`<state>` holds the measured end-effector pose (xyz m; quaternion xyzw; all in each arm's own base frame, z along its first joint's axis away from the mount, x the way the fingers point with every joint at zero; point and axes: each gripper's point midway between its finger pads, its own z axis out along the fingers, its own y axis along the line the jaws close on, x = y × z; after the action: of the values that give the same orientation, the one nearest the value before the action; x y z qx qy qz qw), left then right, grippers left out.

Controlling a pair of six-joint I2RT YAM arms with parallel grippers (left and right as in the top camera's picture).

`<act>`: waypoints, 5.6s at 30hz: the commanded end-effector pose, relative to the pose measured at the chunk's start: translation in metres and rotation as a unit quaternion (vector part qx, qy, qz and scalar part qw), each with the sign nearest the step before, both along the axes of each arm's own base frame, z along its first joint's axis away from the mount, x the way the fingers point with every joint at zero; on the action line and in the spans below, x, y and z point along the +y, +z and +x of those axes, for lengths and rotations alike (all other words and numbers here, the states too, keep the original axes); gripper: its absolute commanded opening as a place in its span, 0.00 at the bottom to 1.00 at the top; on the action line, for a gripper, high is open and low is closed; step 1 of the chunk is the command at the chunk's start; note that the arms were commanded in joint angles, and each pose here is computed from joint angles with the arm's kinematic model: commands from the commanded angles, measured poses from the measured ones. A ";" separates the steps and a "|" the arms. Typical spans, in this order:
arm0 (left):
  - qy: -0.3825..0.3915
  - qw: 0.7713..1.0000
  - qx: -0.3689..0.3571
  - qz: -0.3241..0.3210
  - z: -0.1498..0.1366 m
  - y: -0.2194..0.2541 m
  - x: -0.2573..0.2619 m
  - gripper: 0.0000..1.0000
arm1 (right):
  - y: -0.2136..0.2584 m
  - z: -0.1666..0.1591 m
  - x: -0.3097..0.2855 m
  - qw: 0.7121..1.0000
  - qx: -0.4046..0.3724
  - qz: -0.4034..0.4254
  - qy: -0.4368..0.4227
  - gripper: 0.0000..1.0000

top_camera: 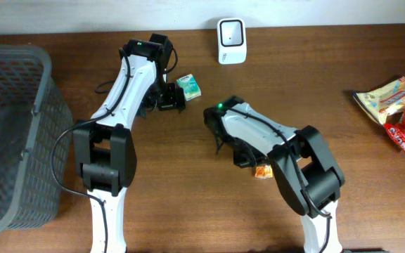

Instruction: Scan the item barcode

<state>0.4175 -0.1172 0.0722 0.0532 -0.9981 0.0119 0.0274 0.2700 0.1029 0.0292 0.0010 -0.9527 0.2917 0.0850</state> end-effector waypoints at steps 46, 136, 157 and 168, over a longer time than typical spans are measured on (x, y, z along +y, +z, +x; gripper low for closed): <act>-0.159 0.981 0.054 -0.101 -0.121 -0.094 -0.185 0.00 | 0.139 0.056 -0.130 0.918 -0.069 0.365 -0.139 0.99; -0.040 0.997 0.019 -0.062 -0.020 -0.054 -0.038 0.96 | 0.042 0.152 0.061 0.840 -0.185 0.509 0.044 0.81; -0.161 0.983 0.016 -0.081 -0.035 -0.073 -0.059 0.43 | 0.047 0.138 0.078 0.801 -0.150 0.538 0.218 0.80; -0.039 0.996 0.033 -0.073 -0.026 -0.073 -0.021 0.99 | -0.027 0.106 0.079 0.859 -0.051 0.483 0.160 0.04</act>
<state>0.3947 -0.1381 0.0085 0.0089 -0.9947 0.0878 0.0528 0.3827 0.1993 0.0073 0.2083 -0.9465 -0.2415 -0.0486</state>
